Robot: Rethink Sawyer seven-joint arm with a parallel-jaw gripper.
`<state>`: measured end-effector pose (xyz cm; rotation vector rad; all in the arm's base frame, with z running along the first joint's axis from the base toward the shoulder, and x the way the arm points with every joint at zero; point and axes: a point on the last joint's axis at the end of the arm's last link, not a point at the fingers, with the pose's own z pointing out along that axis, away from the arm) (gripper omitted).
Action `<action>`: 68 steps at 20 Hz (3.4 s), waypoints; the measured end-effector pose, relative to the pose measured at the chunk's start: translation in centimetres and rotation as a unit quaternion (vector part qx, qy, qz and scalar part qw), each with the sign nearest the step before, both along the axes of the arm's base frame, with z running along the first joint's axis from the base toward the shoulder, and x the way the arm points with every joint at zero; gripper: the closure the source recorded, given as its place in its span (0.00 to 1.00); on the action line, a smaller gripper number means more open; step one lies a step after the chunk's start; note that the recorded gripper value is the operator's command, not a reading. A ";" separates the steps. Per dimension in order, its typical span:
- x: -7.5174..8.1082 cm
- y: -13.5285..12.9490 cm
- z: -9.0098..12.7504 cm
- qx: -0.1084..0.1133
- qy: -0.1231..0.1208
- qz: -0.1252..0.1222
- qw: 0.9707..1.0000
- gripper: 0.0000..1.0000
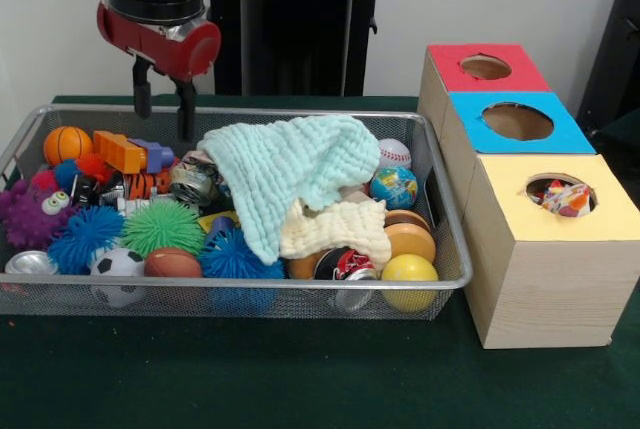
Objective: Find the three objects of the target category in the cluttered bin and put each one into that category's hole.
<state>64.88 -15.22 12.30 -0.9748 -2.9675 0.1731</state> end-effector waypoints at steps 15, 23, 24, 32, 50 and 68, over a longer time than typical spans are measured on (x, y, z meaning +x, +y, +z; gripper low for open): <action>0.0 0.3 -0.4 0.002 0.003 0.002 1.000 0.00; -0.1 0.6 -1.1 0.006 0.007 0.003 1.000 0.00; -0.2 0.6 -1.4 0.007 0.009 0.003 1.000 0.00; -0.6 0.9 -3.1 0.016 0.021 0.002 1.000 0.00; -1.0 1.2 -5.5 0.027 0.035 0.000 0.999 0.00; -1.9 1.3 -8.3 0.027 0.053 0.011 0.998 0.00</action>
